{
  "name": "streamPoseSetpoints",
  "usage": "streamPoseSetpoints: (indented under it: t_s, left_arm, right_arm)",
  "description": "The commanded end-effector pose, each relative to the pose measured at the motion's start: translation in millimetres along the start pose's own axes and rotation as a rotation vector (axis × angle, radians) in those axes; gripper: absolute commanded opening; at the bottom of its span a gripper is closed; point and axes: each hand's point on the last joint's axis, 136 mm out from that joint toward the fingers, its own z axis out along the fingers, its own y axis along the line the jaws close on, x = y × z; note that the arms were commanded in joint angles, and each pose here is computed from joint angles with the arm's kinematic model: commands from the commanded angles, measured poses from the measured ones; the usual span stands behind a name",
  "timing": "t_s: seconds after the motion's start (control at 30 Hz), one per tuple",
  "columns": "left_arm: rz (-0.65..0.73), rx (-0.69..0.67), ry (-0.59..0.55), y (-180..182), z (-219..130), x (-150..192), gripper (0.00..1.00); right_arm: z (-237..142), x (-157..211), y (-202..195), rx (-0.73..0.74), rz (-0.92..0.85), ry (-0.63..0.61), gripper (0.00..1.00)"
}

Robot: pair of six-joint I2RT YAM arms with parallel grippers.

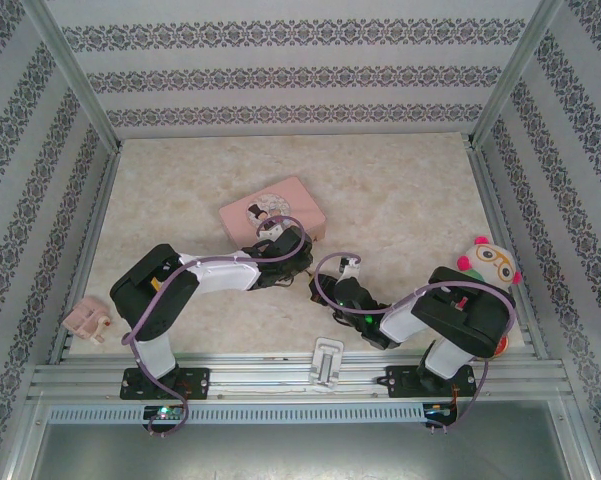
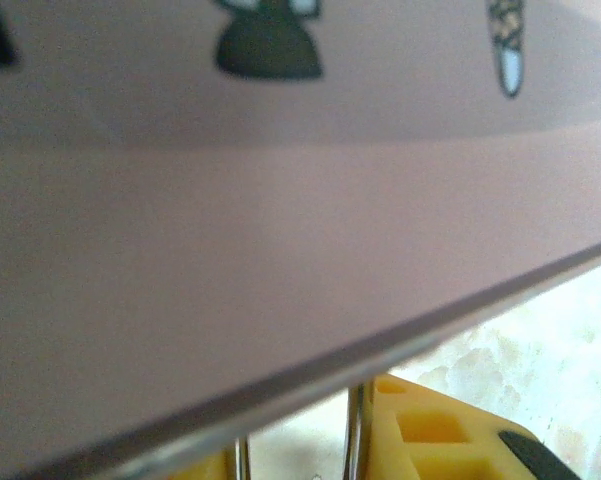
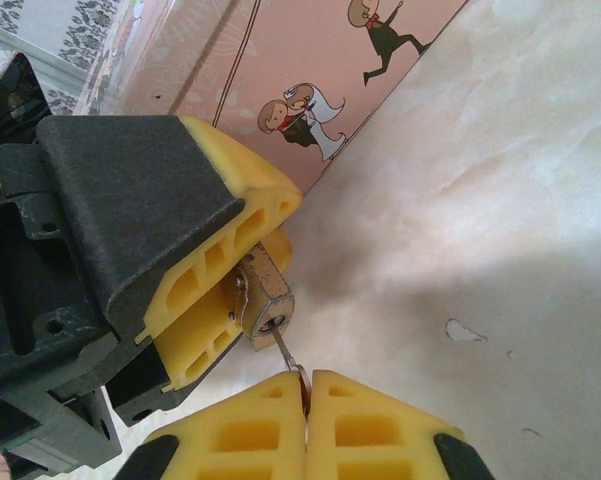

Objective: Unlock the padlock with the key

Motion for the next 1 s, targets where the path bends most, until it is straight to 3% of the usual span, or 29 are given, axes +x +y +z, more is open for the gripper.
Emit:
streamPoseSetpoints:
  t_s: [0.0, 0.97]
  left_arm:
    - [-0.047, 0.050, 0.015, -10.5, -0.1, 2.5, 0.00]
    - [-0.065, 0.066, 0.053, -17.4, 2.0, 8.8, 0.00]
  right_arm:
    - [1.2, -9.9, 21.0, -0.078, 0.034, -0.050, 0.00]
    - [13.2, -0.6, 37.1, -0.155, 0.105, -0.046, 0.00]
